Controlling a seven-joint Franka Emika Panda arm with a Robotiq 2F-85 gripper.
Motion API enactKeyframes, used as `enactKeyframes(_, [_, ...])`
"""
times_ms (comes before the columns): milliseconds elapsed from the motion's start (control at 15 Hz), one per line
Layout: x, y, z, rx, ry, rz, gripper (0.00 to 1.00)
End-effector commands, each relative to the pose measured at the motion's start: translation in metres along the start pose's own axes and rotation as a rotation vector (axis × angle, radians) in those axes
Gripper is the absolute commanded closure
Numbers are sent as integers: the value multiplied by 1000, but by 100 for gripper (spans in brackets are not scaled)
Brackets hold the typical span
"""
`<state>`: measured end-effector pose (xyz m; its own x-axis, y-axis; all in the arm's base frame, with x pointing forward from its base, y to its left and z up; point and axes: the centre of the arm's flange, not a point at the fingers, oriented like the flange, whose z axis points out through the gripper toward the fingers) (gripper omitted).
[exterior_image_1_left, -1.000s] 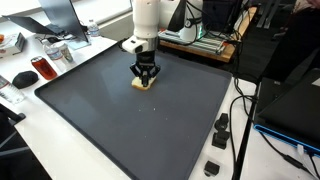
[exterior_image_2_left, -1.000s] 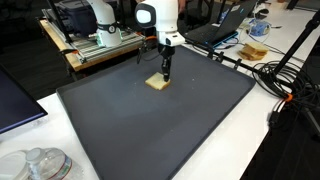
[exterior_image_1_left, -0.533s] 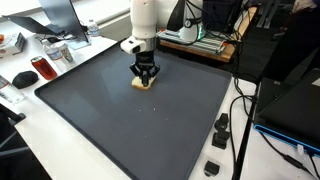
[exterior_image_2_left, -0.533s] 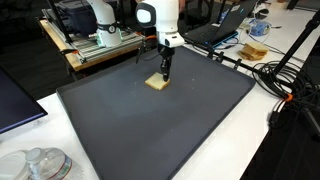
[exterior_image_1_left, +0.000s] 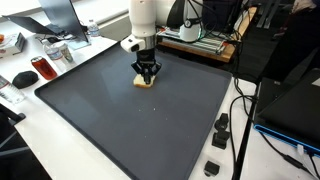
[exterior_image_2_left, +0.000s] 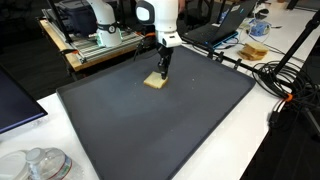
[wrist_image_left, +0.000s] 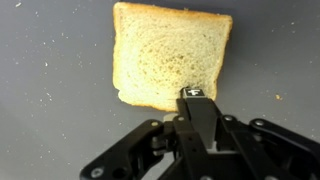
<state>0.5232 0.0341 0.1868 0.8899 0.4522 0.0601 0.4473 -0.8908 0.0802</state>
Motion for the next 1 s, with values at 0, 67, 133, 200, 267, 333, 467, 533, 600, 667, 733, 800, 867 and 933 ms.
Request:
enactKeyframes(0, [-11,-4,-21,11,1,35,94])
enactKeyframes(67, [-12,-4,-25,12,3,38,94])
enactKeyframes(133, [-13,-4,-28,10,4,43,94])
enactKeyframes(200, [-14,-4,-32,6,1,48,94])
enactKeyframes(267, [-15,-3,-35,2,-1,53,94])
enactKeyframes(333, [-15,-3,-39,1,-1,56,94])
enactKeyframes(467, [-17,-3,-45,5,3,65,94])
enactKeyframes(533, [-17,-3,-48,6,6,76,94])
enactKeyframes(600, [-17,-4,-50,-2,5,84,94])
enactKeyframes(667, [-15,-5,-54,-6,6,93,94])
enactKeyframes(733, [-11,-7,-57,-18,8,106,94])
enactKeyframes(800, [-6,-9,-60,-29,8,130,94])
enactKeyframes(867, [-1,-14,-62,-46,-3,145,94])
enactKeyframes(933, [4,-20,-64,-55,-18,158,94])
